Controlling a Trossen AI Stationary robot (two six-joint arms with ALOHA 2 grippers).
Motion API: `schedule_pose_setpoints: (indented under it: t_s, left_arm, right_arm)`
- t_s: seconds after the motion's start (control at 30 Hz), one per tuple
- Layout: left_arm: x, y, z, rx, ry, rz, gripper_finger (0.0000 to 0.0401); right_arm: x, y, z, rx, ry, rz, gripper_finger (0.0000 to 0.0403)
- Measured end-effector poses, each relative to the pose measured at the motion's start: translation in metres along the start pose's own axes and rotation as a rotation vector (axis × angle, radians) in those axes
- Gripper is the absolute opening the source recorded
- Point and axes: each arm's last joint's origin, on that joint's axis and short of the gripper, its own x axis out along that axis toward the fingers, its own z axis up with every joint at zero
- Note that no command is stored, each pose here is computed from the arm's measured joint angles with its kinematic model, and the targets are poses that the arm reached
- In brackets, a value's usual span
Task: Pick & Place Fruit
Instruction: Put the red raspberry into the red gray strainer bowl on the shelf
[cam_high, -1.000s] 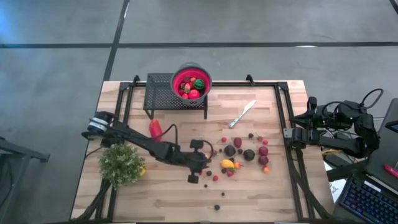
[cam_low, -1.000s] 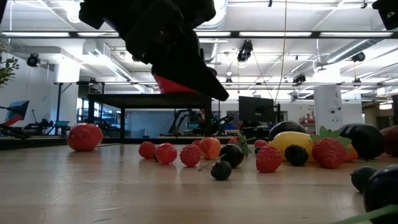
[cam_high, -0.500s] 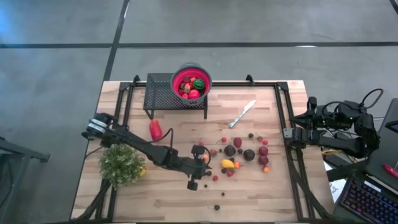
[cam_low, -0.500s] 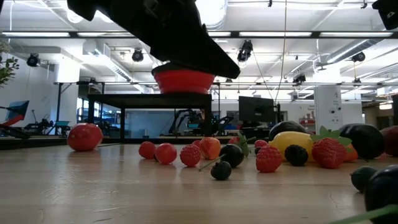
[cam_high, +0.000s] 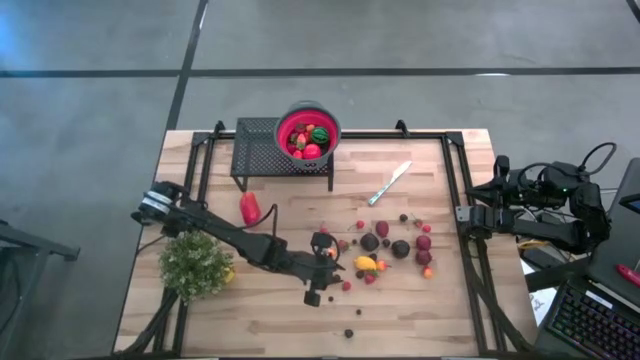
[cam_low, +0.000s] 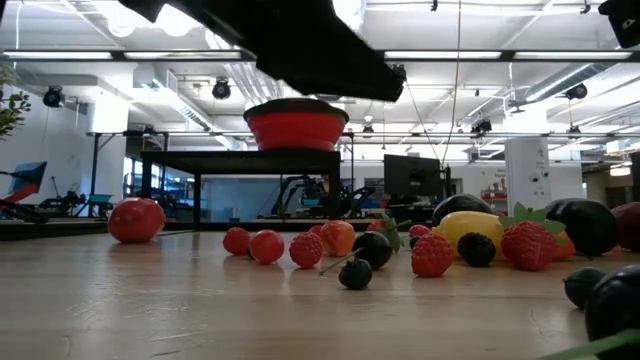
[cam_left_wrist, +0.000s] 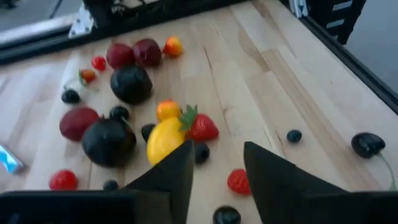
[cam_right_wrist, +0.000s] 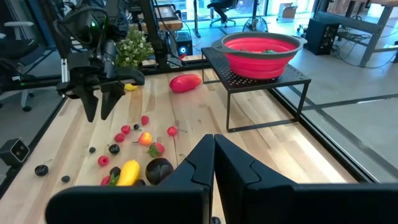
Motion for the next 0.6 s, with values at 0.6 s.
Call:
schedule_pose_setpoints:
  t_s: [0.6]
  left_arm:
    - [-0.018,0.005,0.012,-0.02,0.137,0.05,0.0169]
  right_arm:
    - [0.0,0.0,0.0,-0.001,-0.001,0.001,0.0008]
